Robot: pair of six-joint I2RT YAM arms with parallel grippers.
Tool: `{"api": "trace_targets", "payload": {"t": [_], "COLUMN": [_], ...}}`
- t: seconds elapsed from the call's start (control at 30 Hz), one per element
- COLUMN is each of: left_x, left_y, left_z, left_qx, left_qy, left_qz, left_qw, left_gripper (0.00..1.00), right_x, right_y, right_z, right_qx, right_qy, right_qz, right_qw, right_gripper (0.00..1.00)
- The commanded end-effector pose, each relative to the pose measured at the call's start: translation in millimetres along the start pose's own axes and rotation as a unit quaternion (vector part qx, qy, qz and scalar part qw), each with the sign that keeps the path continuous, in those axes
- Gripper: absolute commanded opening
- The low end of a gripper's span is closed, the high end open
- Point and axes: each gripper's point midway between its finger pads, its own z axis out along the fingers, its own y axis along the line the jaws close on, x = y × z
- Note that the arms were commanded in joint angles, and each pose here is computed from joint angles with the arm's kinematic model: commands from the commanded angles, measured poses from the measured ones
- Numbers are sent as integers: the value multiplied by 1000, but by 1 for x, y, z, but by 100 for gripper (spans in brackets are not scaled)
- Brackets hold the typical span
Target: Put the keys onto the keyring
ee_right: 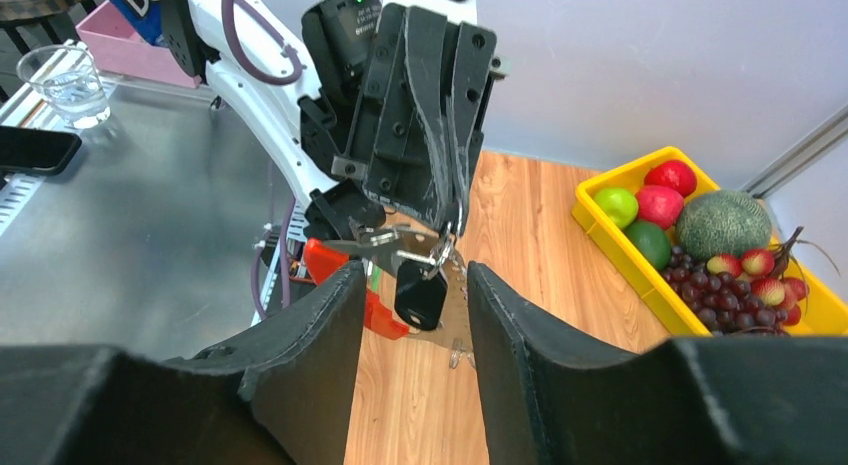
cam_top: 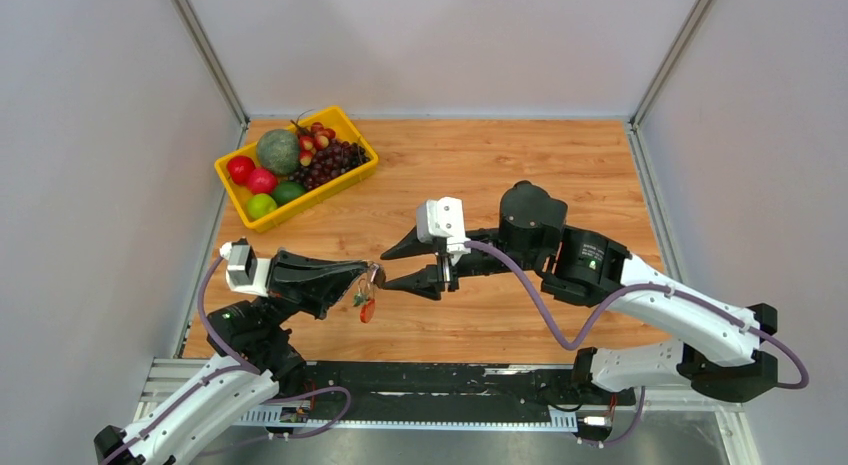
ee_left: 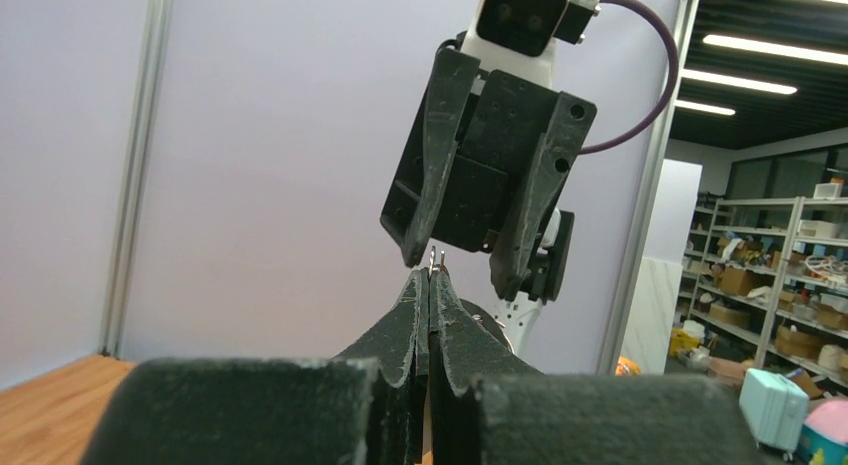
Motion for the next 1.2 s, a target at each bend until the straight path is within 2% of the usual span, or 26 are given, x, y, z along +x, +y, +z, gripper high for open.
{"api": "trace_targets", "payload": {"t": [0.0,0.3,1.17], "left_x": [-15,-18,-22], "left_y": [-11,-16,-21], "left_z": [2,1,-3], "left_qx": [20,32,42], "left_qy": [-29,-37,-50], "left_qz": [6,7,15], "left_qw": [999,999,998], "left_gripper": [0,0,0], "right_x": [-31,-30,-30], "right_y": [-3,-15,-10], "right_z": [2,12,23], "right_qx": [4,26,4], "right_qy": [-37,-32,-36], "right_qz": [-19,-11,2], "right_qw": [999,999,999], "right_gripper": [46,42,19]}}
